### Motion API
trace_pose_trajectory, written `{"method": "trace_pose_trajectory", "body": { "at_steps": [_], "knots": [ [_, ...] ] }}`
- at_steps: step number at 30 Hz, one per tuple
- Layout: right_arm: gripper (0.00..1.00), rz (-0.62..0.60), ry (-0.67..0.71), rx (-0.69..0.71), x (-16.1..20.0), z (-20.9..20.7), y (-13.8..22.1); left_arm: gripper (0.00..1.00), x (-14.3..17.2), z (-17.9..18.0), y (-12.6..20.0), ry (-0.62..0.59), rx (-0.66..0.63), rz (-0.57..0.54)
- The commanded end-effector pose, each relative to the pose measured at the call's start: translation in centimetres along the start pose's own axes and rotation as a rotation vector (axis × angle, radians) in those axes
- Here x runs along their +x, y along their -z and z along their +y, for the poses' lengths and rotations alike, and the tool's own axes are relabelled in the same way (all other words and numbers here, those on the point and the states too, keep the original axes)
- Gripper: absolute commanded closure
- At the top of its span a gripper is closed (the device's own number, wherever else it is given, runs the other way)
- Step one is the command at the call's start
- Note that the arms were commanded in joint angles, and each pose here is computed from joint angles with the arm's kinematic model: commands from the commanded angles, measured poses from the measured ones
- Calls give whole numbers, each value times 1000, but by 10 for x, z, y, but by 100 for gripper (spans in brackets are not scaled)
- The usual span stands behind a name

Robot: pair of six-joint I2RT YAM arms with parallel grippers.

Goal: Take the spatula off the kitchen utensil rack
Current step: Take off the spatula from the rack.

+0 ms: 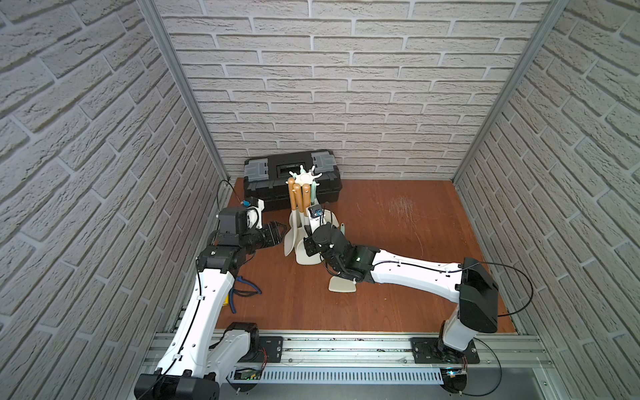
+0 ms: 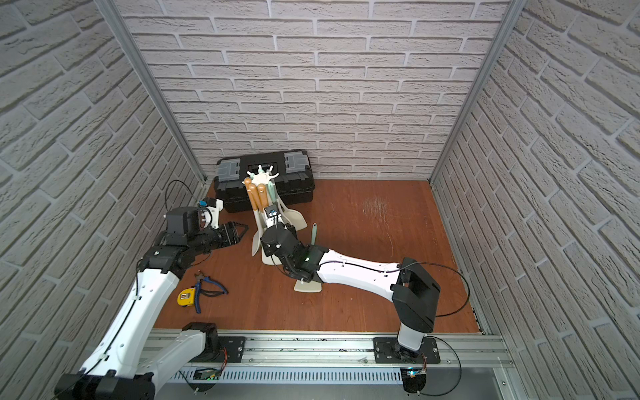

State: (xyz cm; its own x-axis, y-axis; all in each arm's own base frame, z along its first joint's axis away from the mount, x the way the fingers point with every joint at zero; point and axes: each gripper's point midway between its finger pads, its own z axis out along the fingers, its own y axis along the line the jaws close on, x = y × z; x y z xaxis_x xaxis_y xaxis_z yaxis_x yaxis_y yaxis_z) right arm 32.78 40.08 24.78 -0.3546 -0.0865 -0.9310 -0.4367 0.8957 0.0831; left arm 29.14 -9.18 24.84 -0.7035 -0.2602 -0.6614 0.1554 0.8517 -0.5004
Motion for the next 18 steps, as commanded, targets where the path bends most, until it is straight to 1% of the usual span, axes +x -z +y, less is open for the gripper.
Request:
{"method": "trace_pose_trajectory", "body": {
  "at_steps": [1, 3, 7, 18],
  "knots": [
    [97, -76, -26, -105, -30, 8, 19, 41, -6, -2, 2, -25, 16, -29],
    [97, -41, -6, -165, -27, 15, 20, 41, -5, -2, 2, -24, 14, -32],
    [97, -20, 9, -209, -22, 18, 25, 41, -3, -1, 2, -22, 14, -36],
    [97, -47, 16, -226, -33, 16, 38, 41, -7, -6, 8, -35, 28, -49]
  ]
}}
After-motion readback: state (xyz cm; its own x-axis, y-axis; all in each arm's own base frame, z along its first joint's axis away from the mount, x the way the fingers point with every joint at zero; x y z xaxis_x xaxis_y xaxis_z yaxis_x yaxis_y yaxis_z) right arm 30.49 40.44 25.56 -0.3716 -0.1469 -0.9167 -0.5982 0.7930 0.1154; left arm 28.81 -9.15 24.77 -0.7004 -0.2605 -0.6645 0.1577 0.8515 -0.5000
